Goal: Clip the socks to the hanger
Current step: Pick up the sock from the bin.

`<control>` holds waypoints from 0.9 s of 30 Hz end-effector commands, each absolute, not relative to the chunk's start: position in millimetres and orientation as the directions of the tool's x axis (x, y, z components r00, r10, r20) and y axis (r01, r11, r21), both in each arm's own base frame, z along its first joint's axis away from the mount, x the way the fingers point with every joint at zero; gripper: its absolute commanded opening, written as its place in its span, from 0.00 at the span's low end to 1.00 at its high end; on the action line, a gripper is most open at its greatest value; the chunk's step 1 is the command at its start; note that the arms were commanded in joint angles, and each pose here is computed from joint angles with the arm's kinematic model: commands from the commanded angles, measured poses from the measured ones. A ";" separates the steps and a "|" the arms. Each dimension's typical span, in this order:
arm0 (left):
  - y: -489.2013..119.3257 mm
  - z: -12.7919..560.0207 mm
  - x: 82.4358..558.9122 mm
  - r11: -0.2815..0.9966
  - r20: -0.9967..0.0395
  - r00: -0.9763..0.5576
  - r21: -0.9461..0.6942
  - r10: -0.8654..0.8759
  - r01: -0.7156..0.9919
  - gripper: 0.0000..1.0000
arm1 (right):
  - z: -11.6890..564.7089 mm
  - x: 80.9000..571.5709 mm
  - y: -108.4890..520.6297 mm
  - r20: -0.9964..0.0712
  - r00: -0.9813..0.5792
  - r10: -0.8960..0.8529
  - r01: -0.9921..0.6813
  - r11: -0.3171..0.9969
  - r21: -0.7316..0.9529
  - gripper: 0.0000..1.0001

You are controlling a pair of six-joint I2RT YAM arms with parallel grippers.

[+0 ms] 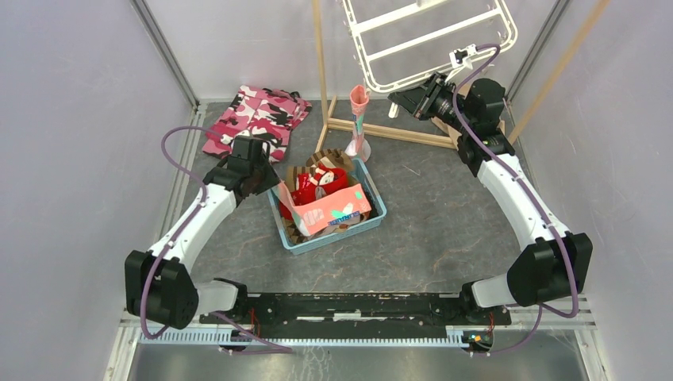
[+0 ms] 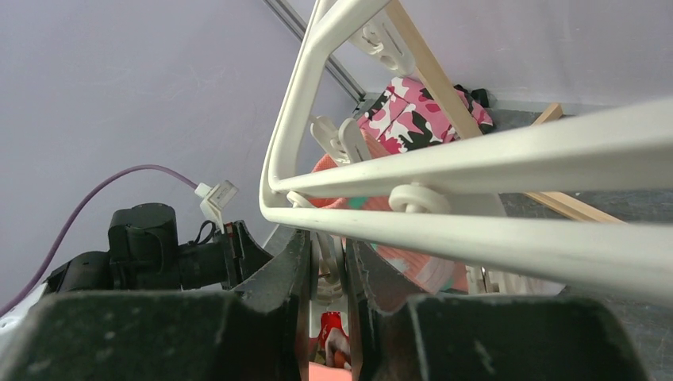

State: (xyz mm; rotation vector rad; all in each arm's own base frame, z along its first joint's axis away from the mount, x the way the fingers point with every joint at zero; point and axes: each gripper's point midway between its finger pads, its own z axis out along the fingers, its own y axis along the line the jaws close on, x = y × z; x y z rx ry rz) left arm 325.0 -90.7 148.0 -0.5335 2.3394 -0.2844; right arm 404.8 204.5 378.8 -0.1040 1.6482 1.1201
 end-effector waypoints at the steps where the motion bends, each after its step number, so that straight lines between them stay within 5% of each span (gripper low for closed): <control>1: -70.8 174.0 330.2 0.886 -0.647 -0.608 -0.290 -0.460 -0.362 0.52 | 376.7 400.3 202.5 -0.792 -0.415 0.448 -0.564 0.557 0.610 0.00; 5: -84.4 211.4 324.8 0.930 -0.718 -0.595 -0.327 -0.360 -0.168 0.70 | 375.6 400.7 202.5 -0.791 -0.417 0.448 -0.561 0.558 0.612 0.00; 8: -121.1 256.2 315.5 0.914 -0.818 -0.534 -0.360 -0.213 0.188 0.77 | 375.2 401.3 202.6 -0.790 -0.418 0.449 -0.559 0.558 0.613 0.00; 14: -213.9 309.8 272.1 0.470 -0.916 -0.372 -0.398 -0.150 0.788 0.77 | 373.1 401.7 202.3 -0.789 -0.420 0.449 -0.555 0.560 0.615 0.00; 21: -257.0 297.0 247.7 0.225 -0.992 -0.123 -0.123 -0.015 0.966 0.79 | 372.5 400.5 202.2 -0.789 -0.422 0.446 -0.555 0.561 0.614 0.00; 27: -284.8 251.3 245.6 0.109 -0.986 -0.111 -0.097 0.126 0.989 0.79 | 374.0 400.2 201.8 -0.791 -0.419 0.446 -0.557 0.562 0.611 0.00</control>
